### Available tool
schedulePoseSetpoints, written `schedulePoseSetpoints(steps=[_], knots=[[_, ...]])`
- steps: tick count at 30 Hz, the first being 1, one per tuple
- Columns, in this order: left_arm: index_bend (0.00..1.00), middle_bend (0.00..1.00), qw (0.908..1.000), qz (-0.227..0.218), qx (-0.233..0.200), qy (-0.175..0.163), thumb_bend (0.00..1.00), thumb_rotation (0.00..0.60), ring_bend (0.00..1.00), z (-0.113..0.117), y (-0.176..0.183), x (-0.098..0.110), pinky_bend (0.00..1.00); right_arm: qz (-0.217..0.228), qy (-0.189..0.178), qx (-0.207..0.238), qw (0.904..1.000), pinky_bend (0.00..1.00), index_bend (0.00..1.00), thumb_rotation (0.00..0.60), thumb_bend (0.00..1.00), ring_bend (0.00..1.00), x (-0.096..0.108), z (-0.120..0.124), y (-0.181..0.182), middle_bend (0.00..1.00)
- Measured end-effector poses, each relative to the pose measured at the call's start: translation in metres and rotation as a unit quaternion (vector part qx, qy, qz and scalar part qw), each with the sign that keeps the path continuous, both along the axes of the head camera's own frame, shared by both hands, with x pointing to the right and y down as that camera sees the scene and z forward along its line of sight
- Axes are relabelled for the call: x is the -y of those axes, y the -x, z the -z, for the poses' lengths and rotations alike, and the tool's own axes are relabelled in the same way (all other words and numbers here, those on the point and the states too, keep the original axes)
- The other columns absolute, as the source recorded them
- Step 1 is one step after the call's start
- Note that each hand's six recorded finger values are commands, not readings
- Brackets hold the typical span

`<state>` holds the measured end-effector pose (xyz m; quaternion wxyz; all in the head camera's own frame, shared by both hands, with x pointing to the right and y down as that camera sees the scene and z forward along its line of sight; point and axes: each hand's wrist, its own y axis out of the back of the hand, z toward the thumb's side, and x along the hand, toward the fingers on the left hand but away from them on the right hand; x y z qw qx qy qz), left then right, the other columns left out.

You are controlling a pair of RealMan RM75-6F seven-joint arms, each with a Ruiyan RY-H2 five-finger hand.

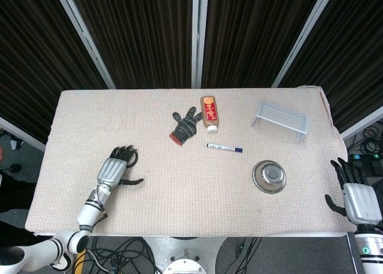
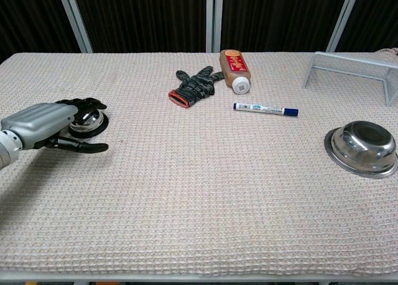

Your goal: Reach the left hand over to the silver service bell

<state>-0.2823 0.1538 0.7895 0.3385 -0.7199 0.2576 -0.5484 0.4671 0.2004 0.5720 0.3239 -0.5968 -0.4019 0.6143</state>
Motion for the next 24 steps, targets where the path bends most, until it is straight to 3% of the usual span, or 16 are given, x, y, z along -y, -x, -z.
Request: schedulePoseSetpoints(steps=[6,15,19,24], knots=[[0.0,0.0,0.9995,-0.003,-0.018,-0.025,0.0,0.131,0.0,0.014,-0.009,0.007,0.0,-0.001,0.003,0.003,1.0,0.0,0.0,0.6,0.23,0.0,-0.001,-0.002,0.0,0.0],[0.0,0.0,0.9999,-0.001,0.005,0.014,0.0,0.133,0.0,-0.002,0.001,-0.009,0.0,-0.002,0.003,0.003,1.0,0.0,0.0,0.6,0.23,0.0,-0.001,-0.002,-0.001,0.0],[0.0,0.0,0.9999,0.005,-0.007,-0.012,0.0,0.132,0.0,0.008,-0.001,0.002,0.0,-0.005,0.003,0.003,1.0,0.0,0.0,0.6,0.23,0.0,-0.001,-0.003,-0.002,0.0],[0.0,0.0,0.9971,0.019,-0.033,-0.065,0.0,0.13,0.0,0.036,-0.004,0.023,0.0,-0.003,0.005,0.005,1.0,0.0,0.0,0.6,0.23,0.0,-0.001,-0.004,-0.001,0.0]])
